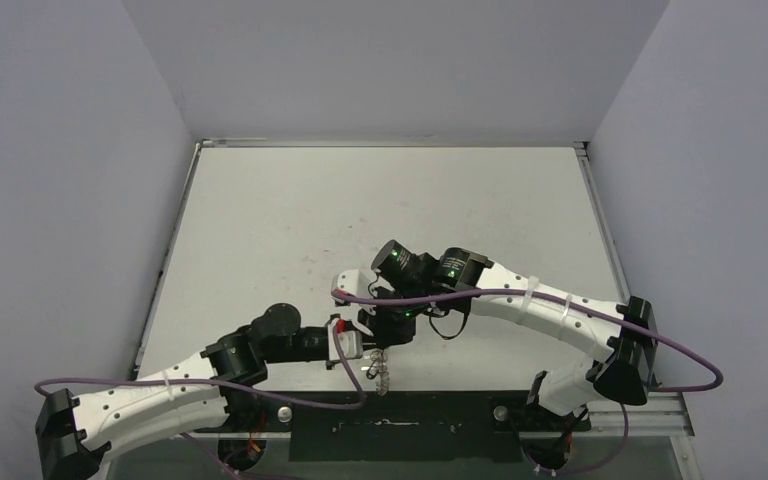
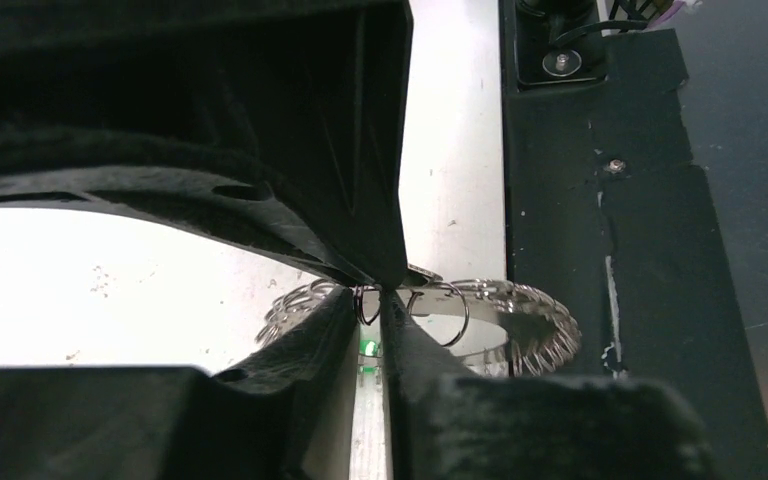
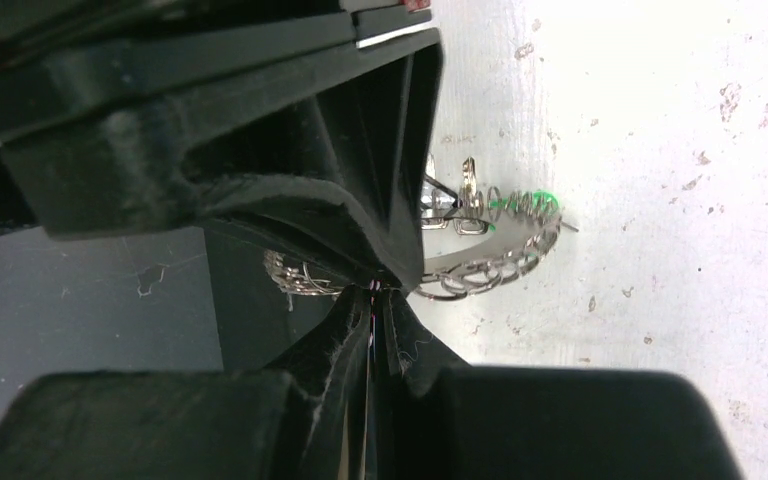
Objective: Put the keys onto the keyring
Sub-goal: Adjust the key on the keyring.
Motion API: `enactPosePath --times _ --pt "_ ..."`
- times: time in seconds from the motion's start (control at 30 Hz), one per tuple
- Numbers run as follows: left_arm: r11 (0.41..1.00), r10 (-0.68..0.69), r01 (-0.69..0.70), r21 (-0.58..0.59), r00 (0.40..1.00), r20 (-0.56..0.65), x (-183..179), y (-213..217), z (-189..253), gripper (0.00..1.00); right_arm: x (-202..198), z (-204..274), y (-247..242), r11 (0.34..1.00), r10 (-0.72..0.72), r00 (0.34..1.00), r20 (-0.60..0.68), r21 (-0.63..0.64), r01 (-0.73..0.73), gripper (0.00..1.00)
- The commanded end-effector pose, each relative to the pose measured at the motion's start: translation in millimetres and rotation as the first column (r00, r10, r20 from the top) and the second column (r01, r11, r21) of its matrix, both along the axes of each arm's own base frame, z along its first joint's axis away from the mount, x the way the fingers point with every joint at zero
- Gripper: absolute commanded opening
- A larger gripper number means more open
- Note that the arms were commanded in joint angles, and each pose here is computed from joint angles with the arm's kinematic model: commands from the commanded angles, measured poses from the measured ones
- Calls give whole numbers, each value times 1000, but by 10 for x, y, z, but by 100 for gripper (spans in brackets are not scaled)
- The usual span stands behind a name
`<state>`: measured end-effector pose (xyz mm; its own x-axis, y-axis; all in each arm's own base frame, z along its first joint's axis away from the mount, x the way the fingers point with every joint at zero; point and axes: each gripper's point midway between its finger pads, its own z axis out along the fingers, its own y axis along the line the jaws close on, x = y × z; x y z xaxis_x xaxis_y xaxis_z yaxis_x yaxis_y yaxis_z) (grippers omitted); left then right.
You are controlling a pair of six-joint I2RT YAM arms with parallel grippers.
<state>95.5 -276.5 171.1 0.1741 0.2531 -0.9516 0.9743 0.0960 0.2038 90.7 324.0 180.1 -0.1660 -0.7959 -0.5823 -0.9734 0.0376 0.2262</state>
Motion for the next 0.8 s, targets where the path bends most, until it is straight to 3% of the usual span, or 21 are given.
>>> enactPosePath --times 0.0,0.13,0.2,0.37,0.5,0.6,0.77 --pt "992 -56 61 -110 997 43 -49 -136 375 0 51 251 180 995 -7 999 40 95 4 0" --pt "992 -59 62 -105 998 30 -60 -136 341 0 111 236 157 996 -29 998 54 91 24 1" --pt "992 -49 52 -114 998 27 -55 -124 334 0 181 247 136 993 -59 996 62 102 53 14" --pt "982 -6 12 -189 999 32 -20 -85 384 0 278 359 64 980 -104 990 100 182 85 31" --pt "959 29 -16 -281 999 40 0 -39 492 0 229 506 16 956 -77 986 149 293 30 54" --pt "937 32 -14 -350 998 47 -22 -11 574 0 175 602 -14 922 -62 980 191 387 -17 57" --pt "886 22 15 -464 997 74 -84 36 727 0 102 675 -63 870 -56 970 237 488 -69 54"
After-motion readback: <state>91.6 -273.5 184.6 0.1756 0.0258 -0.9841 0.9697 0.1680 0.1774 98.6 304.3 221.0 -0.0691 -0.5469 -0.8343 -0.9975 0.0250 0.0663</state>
